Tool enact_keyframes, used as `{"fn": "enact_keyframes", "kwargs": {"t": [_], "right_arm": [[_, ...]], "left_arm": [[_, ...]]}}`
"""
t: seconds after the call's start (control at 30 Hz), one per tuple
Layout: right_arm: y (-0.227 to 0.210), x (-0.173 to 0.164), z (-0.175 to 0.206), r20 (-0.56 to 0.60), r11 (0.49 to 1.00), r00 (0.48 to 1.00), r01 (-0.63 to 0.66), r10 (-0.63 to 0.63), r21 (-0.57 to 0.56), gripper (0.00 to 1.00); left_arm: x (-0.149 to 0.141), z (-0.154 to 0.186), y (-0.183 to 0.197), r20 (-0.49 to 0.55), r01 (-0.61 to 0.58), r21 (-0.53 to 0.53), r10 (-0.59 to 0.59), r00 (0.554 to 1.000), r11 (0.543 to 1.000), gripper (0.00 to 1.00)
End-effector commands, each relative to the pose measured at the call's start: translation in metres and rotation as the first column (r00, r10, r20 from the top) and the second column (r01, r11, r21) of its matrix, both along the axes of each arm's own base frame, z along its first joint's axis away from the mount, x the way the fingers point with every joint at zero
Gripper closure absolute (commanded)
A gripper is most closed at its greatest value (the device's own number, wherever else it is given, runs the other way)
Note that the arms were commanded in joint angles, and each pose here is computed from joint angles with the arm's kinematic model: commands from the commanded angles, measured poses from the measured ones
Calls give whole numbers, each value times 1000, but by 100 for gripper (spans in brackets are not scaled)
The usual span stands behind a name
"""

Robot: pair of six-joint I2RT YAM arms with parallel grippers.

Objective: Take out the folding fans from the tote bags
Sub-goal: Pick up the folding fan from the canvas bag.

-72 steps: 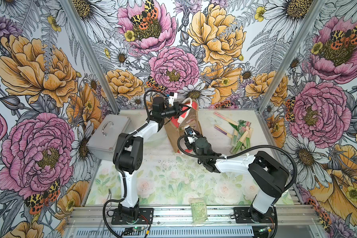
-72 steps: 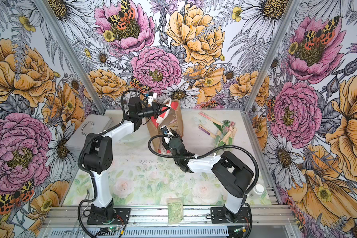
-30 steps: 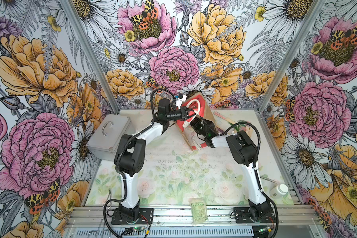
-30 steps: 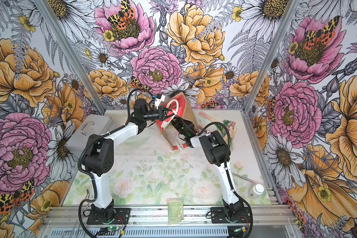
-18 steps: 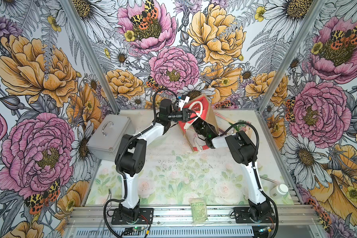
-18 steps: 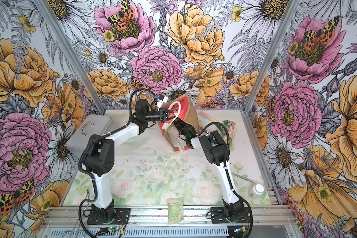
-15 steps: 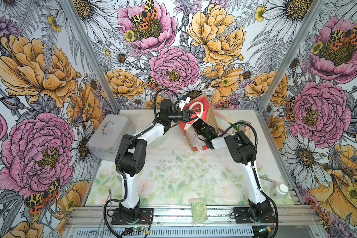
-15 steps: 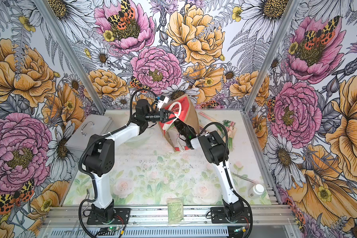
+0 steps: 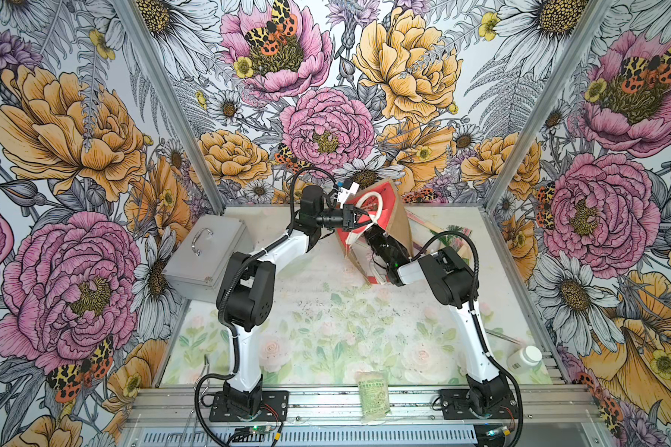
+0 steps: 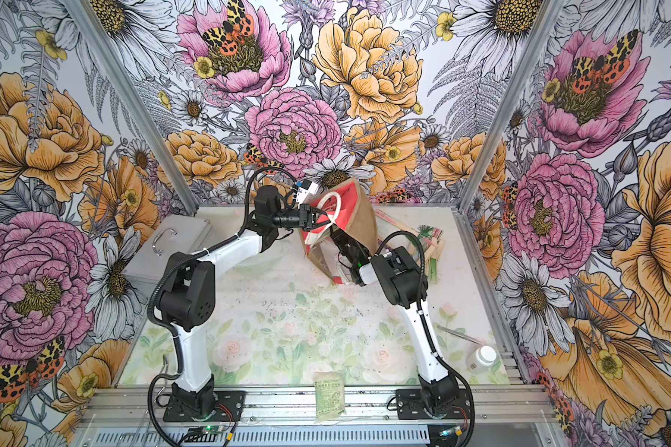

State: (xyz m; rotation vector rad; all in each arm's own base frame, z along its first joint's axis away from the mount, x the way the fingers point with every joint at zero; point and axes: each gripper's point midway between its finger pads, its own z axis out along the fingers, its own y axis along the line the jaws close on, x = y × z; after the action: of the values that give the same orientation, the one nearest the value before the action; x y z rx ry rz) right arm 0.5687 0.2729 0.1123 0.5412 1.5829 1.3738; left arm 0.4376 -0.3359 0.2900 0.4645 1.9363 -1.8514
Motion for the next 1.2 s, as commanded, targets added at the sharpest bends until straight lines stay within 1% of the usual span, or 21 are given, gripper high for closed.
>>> {"fn": "enact_keyframes", "kwargs": {"t": [0.0, 0.07, 0.17, 0.33, 0.47, 0.53, 0.63, 0.7, 0.77, 0.83, 1.07, 1.17], "right_arm": [[23, -28, 38, 234, 988, 965, -92, 119, -123, 100], [41, -49, 45, 281, 968, 940, -140, 196, -207, 100], [58, -78, 41, 303, 935, 910, -190, 282, -299, 100], [77, -121, 30, 304, 874, 861, -271, 407, -404, 100], [80, -147, 27, 296, 834, 836, -296, 462, -465, 100], [75, -157, 31, 308, 825, 838, -259, 450, -502, 100], [68, -171, 42, 321, 795, 831, -217, 455, -567, 100], [66, -181, 52, 328, 762, 822, -184, 465, -621, 100], [66, -190, 64, 321, 718, 811, -166, 490, -676, 100], [64, -199, 78, 323, 686, 801, -145, 505, -713, 100], [38, -217, 131, 352, 645, 803, -53, 482, -762, 100], [22, -222, 153, 370, 642, 810, -12, 456, -766, 100]], "left_arm": [[46, 23, 27, 3, -179, -43, 179, 984, 983, 100], [57, 26, 29, -5, -220, -50, 220, 975, 974, 100], [71, 25, 35, -26, -279, -54, 278, 960, 959, 100], [86, 25, 41, -47, -330, -59, 328, 943, 942, 100], [95, 26, 47, -52, -370, -53, 368, 929, 927, 100], [97, 27, 49, -54, -372, -54, 370, 928, 927, 100], [101, 28, 53, -57, -390, -52, 387, 920, 919, 100], [102, 24, 55, -61, -399, -40, 397, 916, 916, 100], [104, 20, 58, -69, -407, -35, 404, 912, 913, 100], [104, 16, 58, -76, -406, -30, 403, 912, 913, 100], [103, 9, 60, -80, -411, -18, 408, 909, 912, 100], [102, 8, 60, -79, -409, -15, 407, 910, 912, 100]]}}
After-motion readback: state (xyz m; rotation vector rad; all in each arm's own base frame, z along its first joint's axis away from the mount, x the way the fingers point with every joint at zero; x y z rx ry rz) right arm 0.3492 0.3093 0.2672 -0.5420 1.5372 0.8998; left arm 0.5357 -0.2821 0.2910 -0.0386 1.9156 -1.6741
